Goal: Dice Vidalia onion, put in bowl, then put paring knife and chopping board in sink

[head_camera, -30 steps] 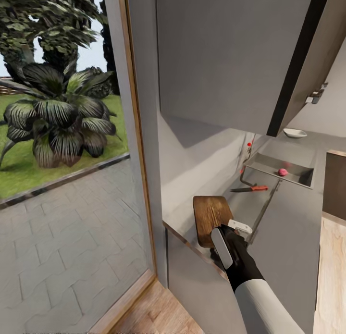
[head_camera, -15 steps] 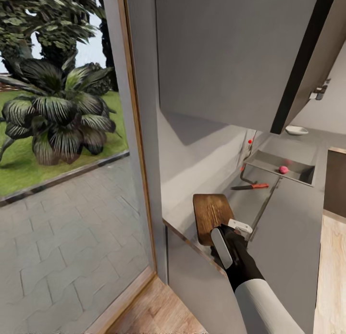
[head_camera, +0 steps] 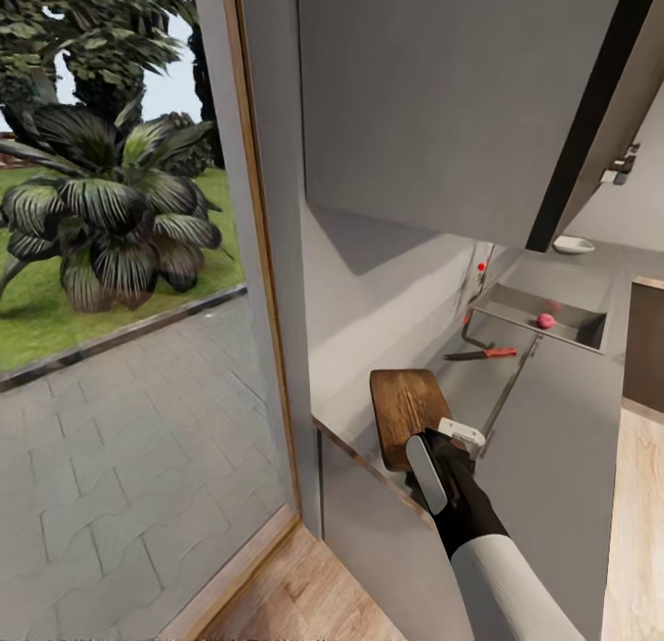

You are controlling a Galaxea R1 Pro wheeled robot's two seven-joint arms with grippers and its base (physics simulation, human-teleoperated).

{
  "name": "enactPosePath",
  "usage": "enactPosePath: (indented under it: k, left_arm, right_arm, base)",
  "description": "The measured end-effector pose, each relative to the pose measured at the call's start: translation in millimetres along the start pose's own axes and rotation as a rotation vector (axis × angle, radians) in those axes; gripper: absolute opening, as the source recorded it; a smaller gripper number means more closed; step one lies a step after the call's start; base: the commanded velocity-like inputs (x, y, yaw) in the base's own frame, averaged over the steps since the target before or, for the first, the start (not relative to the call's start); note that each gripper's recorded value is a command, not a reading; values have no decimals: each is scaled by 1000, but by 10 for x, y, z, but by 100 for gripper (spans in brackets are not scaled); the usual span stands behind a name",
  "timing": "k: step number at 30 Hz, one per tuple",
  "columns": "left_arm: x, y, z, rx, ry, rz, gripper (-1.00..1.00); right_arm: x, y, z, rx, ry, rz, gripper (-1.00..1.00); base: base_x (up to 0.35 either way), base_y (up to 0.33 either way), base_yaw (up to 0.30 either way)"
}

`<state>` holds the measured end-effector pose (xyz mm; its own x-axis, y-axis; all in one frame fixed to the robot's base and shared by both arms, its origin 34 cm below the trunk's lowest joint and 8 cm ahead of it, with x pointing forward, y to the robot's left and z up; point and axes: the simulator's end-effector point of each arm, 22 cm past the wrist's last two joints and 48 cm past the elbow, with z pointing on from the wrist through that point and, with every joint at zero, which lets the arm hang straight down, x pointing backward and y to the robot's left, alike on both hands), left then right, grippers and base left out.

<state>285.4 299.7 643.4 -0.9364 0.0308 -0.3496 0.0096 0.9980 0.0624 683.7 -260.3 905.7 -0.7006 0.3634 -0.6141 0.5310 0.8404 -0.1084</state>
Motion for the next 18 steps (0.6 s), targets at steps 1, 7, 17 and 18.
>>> enactPosePath:
  k: [1, 7, 17, 18]
  left_arm:
    - [4, 0, 0, 0, 1, 0, 100]
    - [13, 0, 1, 0, 3, 0, 100]
    - [14, -1, 1, 0, 3, 0, 100]
    - [14, -1, 1, 0, 3, 0, 100]
  right_arm:
    - [-2, 0, 1, 0, 0, 0, 100]
    - [-6, 0, 5, 0, -1, 3, 100]
    - [-6, -2, 6, 0, 0, 4, 100]
    - [-6, -2, 6, -1, 0, 4, 100]
  base:
    - [0, 0, 0]
    - [0, 0, 0]
    - [0, 0, 0]
    - [0, 0, 0]
